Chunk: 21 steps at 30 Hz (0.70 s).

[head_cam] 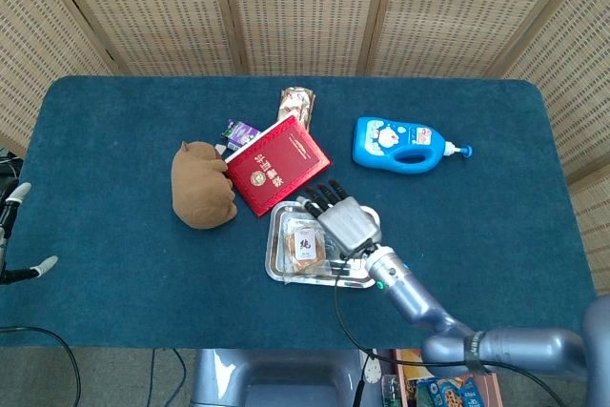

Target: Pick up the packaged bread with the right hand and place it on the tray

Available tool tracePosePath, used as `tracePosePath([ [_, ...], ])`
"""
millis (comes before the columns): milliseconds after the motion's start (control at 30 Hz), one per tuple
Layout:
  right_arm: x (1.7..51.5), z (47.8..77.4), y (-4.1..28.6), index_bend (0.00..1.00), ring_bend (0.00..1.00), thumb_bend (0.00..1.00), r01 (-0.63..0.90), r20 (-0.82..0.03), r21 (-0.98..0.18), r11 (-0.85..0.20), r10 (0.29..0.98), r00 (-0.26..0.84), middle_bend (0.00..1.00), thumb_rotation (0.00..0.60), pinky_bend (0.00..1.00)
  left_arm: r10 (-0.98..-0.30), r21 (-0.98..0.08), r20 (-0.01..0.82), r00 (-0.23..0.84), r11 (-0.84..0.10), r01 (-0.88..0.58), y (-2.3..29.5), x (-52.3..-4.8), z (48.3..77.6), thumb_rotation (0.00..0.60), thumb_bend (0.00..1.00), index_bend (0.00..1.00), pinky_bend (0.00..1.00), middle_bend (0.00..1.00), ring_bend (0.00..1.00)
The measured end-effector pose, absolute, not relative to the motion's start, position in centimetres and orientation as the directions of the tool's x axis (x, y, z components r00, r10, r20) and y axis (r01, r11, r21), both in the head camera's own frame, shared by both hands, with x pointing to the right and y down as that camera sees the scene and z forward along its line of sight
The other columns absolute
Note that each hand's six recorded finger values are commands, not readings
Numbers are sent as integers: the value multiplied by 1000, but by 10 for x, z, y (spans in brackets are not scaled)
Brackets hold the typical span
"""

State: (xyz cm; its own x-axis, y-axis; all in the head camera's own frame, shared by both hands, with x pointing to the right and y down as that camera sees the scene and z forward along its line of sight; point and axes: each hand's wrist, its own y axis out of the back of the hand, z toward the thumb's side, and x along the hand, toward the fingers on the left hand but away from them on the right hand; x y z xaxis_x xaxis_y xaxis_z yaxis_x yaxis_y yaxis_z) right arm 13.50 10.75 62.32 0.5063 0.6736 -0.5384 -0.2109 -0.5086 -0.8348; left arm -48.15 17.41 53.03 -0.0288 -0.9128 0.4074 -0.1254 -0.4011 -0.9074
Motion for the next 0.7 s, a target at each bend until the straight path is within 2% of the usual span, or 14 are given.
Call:
tracePosePath([
  [200,197,599,103,0,0,0,-148,-458,-883,-445,753,471,0,600,0,-916,-912,400,-17,-396,-111,180,-477,531,600,0,0,0,0,0],
  [433,298,600,119,0,0,0,-41,-386,-916,-400,847,366,0,600,0,-921,-916,389,-9,-386,-114,191,-475,528,600,0,0,0,0,0],
  [600,376,603,157,0,0,0,-65,-375,-926,-372,888,267,0,600,0,-922,-917,386,-6,-383,-114,196,-475,529,600,0,0,0,0,0],
  [700,402,604,185,0,0,0,-48,-383,-923,-382,897,220,0,600,0,-924,-919,381,-5,-378,-115,197,-475,528,600,0,0,0,0,0],
])
